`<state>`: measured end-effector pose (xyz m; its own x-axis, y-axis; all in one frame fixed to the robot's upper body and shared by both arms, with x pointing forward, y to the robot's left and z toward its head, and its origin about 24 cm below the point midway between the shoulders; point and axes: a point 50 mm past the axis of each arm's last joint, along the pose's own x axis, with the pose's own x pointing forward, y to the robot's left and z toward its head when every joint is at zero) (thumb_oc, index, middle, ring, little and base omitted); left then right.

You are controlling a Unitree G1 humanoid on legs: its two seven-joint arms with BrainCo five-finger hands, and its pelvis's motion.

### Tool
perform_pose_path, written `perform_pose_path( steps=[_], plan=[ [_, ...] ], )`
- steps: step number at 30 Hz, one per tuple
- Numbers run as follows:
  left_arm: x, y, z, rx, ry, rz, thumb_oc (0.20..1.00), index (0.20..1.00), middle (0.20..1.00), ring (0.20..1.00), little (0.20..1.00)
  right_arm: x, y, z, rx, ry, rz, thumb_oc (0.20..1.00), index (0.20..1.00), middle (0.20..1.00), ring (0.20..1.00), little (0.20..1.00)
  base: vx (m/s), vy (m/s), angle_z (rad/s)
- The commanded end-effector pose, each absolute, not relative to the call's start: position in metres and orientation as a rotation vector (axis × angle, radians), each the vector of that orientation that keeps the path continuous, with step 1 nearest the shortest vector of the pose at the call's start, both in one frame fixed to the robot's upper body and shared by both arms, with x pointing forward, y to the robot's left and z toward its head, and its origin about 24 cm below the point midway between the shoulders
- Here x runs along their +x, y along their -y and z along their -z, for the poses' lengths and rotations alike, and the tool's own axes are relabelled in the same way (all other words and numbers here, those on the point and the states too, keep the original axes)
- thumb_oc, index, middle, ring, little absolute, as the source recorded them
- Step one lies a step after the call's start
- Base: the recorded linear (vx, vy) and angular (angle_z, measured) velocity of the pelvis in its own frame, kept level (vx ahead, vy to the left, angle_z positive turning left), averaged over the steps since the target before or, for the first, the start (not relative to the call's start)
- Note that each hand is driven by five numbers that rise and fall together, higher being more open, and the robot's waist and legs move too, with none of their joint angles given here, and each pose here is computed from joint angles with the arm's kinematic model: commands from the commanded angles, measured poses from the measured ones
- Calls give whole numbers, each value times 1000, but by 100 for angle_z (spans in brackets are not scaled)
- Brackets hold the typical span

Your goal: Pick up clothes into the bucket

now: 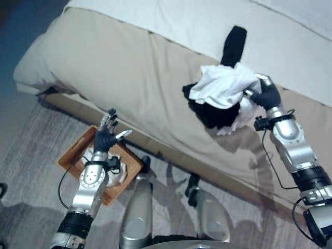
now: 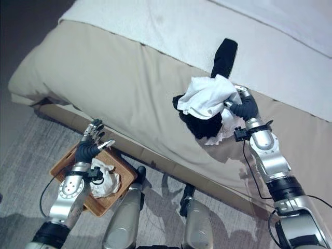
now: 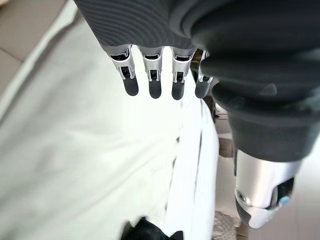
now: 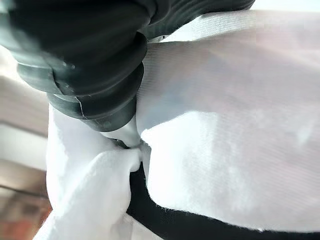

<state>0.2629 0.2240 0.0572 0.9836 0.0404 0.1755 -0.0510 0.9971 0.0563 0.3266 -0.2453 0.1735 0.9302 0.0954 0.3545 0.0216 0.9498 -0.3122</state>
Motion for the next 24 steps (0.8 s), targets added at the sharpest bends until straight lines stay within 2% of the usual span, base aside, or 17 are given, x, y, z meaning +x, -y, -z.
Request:
perform_pose_path(
  steps=[1,10,16,19,24],
  plan=[
    [250,-226,-50,22,168,-35,1000,1000,1000,1000,1000,317,247,-215,-192,611,-30,200,200,200,200,200,40,1,-3],
    [240,-223,-30,4,75,-24,1000,1000,1000,1000,1000,312,251,-248,-61,759,15,200,200,200,200,200,66,-1,-3],
    [237,-223,-26,2,52,-21,1000,1000,1000,1000,1000,317,242,-257,-151,767,8,200,200,200,200,200,14,1,-3],
    [237,-220,-25,13,44,-11,1000,1000,1000,1000,1000,338,237,-251,-465,665,94,200,200,200,200,200,-37,9,-5],
    [241,-217,-32,11,76,-14,1000,1000,1000,1000,1000,369,214,-225,-664,528,124,200,200,200,200,200,-98,14,-8]
  ],
)
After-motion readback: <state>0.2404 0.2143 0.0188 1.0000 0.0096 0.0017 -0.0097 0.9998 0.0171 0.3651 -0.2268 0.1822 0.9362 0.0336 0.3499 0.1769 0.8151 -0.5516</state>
